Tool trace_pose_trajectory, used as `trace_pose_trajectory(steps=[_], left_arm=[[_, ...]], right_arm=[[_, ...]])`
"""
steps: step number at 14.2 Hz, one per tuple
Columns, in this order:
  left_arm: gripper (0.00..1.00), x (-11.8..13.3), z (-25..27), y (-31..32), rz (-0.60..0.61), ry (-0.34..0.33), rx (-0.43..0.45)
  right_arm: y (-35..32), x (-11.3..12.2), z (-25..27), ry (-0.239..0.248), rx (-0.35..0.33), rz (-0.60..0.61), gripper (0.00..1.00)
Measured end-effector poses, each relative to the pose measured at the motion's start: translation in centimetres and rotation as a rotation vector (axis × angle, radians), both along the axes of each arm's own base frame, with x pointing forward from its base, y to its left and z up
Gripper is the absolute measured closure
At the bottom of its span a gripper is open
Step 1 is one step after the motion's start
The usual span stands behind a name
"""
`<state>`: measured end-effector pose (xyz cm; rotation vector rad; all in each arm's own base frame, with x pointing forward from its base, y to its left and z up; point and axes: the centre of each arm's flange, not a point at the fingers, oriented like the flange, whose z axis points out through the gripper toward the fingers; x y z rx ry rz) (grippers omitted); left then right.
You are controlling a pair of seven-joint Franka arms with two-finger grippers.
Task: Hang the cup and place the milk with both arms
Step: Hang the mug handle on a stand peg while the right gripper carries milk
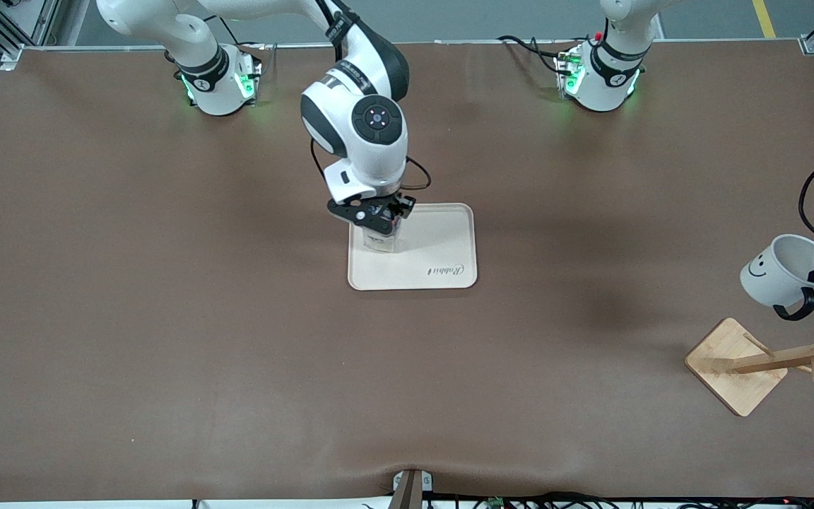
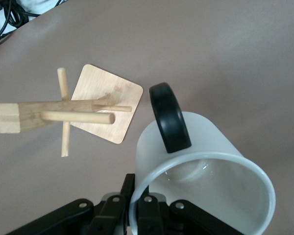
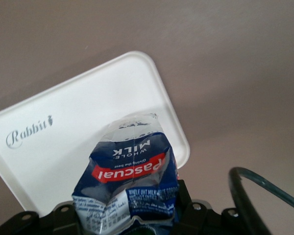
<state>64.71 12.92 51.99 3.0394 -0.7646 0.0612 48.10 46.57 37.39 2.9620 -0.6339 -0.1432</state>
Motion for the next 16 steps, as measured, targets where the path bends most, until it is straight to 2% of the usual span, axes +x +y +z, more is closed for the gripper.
trace_pose_trajectory(steps=[2, 3, 5, 8, 11, 13, 16], left_arm=[[0.94, 0.0, -0.5, 0.6, -0.003, 0.006, -0.003], [0.94, 0.1, -0.7, 0.9, -0.001, 0.007, -0.004], [0.94, 0.2, -0.9, 1.2, 0.003, 0.004, -0.005], [0.94, 0.2, -1.1, 1.9, 0.013, -0.005, -0.005], [0.94, 0.5, -0.9, 2.6, 0.023, -0.021, -0.005], [0.94, 0.9, -1.0, 2.9, 0.025, -0.027, -0.007], [0.94, 1.0, -1.6, 3.8, 0.038, -0.022, -0.012]], right_arm=[[-2.4, 2.1, 2.9, 0.018, -0.021, -0.038, 0.33], [-3.9, 3.2, 4.2, 0.018, -0.020, -0.050, 0.37], [-8.3, 5.5, 6.5, 0.038, -0.018, -0.025, 0.40], [-18.3, 8.9, 9.3, 0.104, -0.034, -0.040, 0.40], [-31.6, 11.9, 9.8, 0.165, 0.008, 0.005, 0.40], [-40.9, 12.0, 8.5, 0.197, 0.049, 0.015, 0.40], [-51.2, 10.3, 5.0, 0.169, 0.108, 0.054, 0.40]])
